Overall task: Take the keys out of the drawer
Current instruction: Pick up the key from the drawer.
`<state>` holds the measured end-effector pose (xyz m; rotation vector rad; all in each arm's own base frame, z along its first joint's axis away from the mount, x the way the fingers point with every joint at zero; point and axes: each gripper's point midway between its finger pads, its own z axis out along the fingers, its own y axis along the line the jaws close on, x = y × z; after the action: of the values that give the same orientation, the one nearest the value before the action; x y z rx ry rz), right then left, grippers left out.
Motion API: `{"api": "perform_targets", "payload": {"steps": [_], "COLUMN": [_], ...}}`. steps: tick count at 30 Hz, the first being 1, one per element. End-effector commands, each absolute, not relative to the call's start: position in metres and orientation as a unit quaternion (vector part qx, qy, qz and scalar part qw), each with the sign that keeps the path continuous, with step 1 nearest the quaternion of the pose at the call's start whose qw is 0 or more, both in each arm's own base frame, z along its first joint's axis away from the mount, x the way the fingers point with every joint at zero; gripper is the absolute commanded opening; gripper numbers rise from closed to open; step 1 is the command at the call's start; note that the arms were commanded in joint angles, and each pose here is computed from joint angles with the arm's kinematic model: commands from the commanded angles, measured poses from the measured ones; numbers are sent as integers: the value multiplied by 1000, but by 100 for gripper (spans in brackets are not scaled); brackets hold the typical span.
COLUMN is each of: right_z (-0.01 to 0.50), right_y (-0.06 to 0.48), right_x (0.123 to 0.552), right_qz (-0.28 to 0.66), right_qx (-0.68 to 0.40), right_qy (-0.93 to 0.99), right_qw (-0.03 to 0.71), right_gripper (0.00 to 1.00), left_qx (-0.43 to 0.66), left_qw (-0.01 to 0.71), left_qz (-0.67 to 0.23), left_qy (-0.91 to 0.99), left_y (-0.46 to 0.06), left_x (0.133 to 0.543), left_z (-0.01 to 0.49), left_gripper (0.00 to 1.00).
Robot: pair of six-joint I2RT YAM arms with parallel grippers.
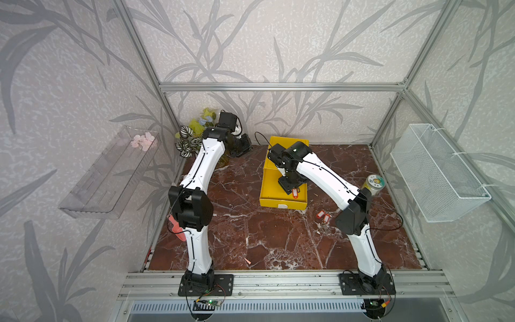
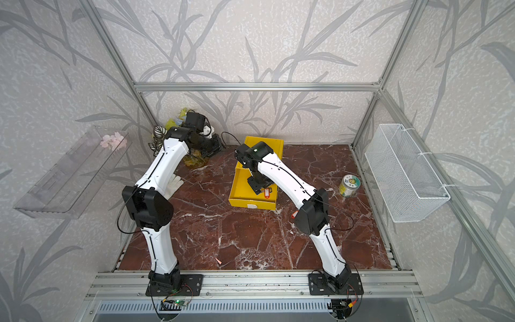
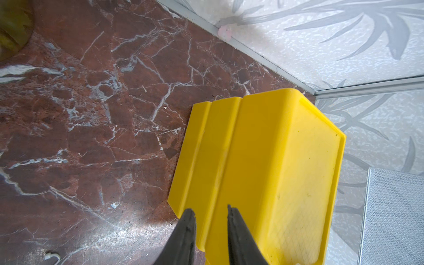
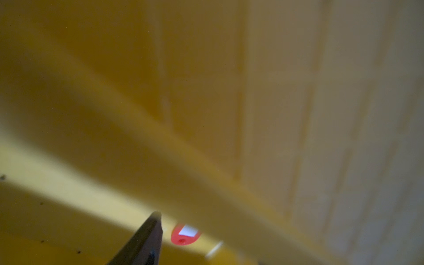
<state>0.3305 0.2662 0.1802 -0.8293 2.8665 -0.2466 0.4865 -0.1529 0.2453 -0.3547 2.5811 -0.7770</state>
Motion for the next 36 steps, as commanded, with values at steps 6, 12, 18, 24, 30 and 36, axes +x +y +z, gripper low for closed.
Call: {"api": "perform_targets", "payload": {"steps": [6, 12, 18, 24, 30, 36], "right_z": [150, 142, 137, 136, 141, 142], "right_y": [242, 237, 232, 228, 228, 230], "right_x": [287, 270, 260, 261, 264, 269], "right_qz": [-98, -100, -110, -124, -126, -128], "right_qx": [-251, -229, -226, -227, -230, -238], "right_qy": [962, 965, 962, 960, 960, 958], "right_qw": [-48, -85, -103, -105, -97, -93], "right_gripper": [56, 51, 39, 33, 24, 12], "left_qx": [-135, -136, -133, -132, -131, -129], "left_qw": [167, 172, 179, 185, 194, 199], "left_qz": [-273, -282, -285, -283, -284, -286], "left_qy": [938, 934, 932, 932, 930, 928], "left_y": [-151, -155, -155, -153, -153, -154], "left_x": [472, 466, 462, 465, 471, 479], "left_z": [224, 236, 244, 247, 252, 255], "left_gripper": [28, 27, 27, 27, 27, 27]}}
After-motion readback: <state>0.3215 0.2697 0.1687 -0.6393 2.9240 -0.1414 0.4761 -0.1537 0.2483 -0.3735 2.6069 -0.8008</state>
